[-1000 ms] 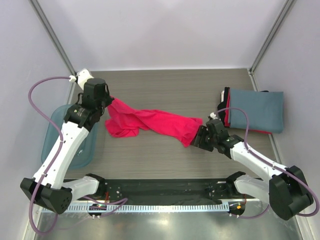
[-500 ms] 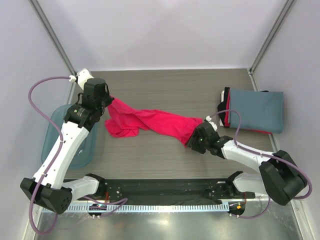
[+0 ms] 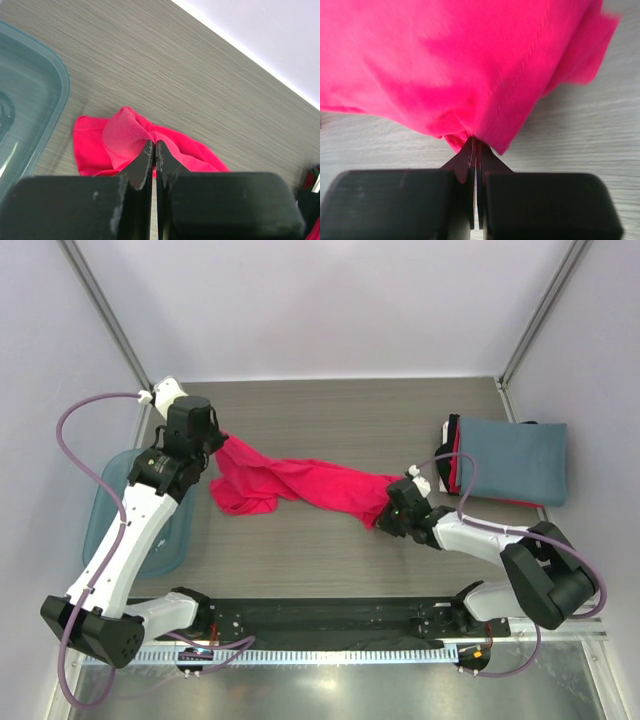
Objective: Fold and stack the t-shirts
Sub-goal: Flatten the tshirt out
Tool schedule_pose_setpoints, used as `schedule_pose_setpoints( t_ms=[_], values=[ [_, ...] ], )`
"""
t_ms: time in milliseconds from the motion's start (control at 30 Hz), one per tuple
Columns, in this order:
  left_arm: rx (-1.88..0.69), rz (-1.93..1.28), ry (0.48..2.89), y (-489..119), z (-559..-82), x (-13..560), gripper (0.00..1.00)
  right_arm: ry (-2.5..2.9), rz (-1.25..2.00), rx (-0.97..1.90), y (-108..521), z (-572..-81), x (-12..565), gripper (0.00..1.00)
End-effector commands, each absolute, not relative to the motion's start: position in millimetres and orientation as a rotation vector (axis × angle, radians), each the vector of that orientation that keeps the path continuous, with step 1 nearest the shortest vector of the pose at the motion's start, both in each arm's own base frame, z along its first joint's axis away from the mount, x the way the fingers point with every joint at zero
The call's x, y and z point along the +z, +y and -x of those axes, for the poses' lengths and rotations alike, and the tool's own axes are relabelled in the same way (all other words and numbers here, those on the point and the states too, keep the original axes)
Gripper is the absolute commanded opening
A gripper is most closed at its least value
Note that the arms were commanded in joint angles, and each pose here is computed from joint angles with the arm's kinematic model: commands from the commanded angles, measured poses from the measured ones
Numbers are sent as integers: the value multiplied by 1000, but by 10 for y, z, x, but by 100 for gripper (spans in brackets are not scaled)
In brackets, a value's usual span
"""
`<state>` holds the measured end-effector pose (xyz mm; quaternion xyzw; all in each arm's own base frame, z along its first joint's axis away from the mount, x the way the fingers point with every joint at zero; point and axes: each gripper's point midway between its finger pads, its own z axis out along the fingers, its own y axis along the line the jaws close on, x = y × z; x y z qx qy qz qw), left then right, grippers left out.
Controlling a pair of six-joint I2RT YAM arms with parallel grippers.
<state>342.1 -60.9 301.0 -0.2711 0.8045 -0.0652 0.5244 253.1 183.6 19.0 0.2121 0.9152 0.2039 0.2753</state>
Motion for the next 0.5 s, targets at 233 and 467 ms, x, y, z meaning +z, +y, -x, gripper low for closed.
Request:
schedule_pose_setpoints(
  t_ms=[233,467],
  values=[
    [-172,664,1858,-593,-3511,3179,0,2226,-552,388,1266,-3179,1126,1],
    [-198,665,1842,-597,-3465,3288,0,2211,-479,449,1165,-3224,1465,1]
  ],
)
